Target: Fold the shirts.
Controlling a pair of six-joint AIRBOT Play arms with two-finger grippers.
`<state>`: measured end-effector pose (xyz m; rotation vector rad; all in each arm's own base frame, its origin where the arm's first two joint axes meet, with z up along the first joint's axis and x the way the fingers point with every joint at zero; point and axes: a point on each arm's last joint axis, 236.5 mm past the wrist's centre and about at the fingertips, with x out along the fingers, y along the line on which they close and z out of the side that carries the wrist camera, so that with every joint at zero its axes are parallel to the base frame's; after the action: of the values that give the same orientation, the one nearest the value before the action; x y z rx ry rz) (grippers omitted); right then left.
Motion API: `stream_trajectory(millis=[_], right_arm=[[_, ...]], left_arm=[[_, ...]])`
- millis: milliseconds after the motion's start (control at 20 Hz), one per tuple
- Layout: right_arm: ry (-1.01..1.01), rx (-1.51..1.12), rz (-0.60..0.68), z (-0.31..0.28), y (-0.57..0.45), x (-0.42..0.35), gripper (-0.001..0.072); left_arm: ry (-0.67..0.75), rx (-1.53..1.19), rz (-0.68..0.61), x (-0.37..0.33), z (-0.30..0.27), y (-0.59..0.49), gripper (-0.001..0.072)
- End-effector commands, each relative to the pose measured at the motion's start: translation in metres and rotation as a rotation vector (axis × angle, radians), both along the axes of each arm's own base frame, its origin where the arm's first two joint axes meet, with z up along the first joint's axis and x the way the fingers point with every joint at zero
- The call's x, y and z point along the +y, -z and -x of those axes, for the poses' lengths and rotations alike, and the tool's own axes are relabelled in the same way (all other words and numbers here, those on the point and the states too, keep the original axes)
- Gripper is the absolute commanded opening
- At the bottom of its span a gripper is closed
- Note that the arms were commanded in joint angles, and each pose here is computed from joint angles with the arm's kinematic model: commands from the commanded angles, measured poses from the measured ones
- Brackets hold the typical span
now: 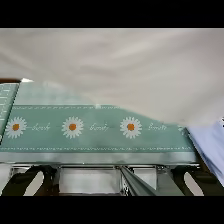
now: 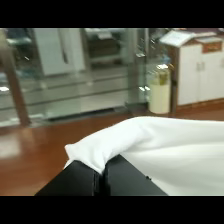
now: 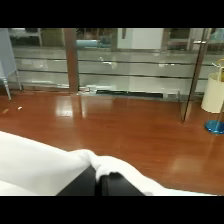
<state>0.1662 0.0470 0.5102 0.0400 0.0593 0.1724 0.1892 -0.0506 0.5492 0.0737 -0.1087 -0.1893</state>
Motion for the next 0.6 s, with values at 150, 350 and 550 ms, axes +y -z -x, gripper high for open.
stream_trajectory(millis=[150,350,550], right_arm=[[-0.028,0.177,-0.003,0.009,0.049,0.007,0.0021],[-0.191,0.388,-0.078,-0.039,0.119,0.039,0.0021],[-0.224,0.529,-0.215,-0.115,0.210,0.047,0.0021]], left_arm=[[-0.079,0.158,0.061,0.016,0.016,0.043,0.0035],[-0.034,0.493,0.113,0.013,-0.052,0.152,0.0035],[-0.064,0.660,0.197,0.025,-0.128,0.261,0.0035]])
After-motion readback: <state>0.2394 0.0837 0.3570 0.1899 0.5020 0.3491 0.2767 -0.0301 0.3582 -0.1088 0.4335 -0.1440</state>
